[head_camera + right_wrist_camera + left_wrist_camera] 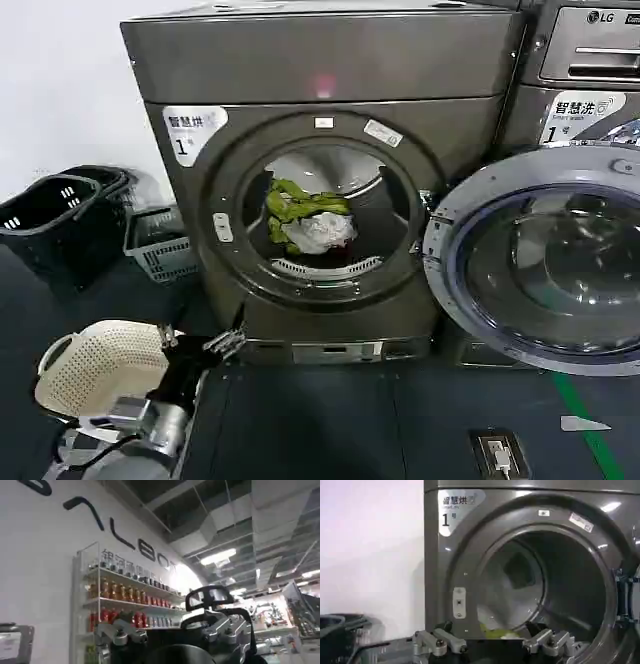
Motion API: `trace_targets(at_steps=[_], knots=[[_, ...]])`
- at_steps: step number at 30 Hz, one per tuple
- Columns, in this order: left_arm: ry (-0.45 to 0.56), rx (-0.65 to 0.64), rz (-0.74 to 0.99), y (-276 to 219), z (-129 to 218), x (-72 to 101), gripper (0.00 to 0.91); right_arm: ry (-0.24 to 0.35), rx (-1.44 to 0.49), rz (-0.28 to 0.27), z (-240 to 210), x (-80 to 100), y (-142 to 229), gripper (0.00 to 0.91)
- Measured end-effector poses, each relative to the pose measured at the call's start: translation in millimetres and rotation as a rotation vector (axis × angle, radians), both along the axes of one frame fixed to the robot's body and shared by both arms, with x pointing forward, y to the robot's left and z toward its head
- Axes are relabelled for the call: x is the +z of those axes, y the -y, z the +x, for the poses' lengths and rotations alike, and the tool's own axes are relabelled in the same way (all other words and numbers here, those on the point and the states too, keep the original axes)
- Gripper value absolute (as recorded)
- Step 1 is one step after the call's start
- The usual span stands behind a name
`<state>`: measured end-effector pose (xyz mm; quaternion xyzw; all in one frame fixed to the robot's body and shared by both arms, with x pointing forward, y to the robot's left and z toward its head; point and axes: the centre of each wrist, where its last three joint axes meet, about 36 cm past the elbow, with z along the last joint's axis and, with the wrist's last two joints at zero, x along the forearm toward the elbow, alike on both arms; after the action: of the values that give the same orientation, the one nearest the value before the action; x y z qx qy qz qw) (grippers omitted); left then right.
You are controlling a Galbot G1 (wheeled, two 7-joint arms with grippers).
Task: Grasp the clothes from the dryer.
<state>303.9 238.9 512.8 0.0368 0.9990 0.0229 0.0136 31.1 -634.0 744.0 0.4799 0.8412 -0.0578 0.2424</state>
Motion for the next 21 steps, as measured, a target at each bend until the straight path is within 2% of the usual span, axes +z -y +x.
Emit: trace_targets(at_steps=[21], knots=[[0.006, -0.027, 0.003, 2.0, -0.7, 1.4, 0.907, 0.028, 0.081, -0.050, -4.8, -0.5, -9.8, 0.907]])
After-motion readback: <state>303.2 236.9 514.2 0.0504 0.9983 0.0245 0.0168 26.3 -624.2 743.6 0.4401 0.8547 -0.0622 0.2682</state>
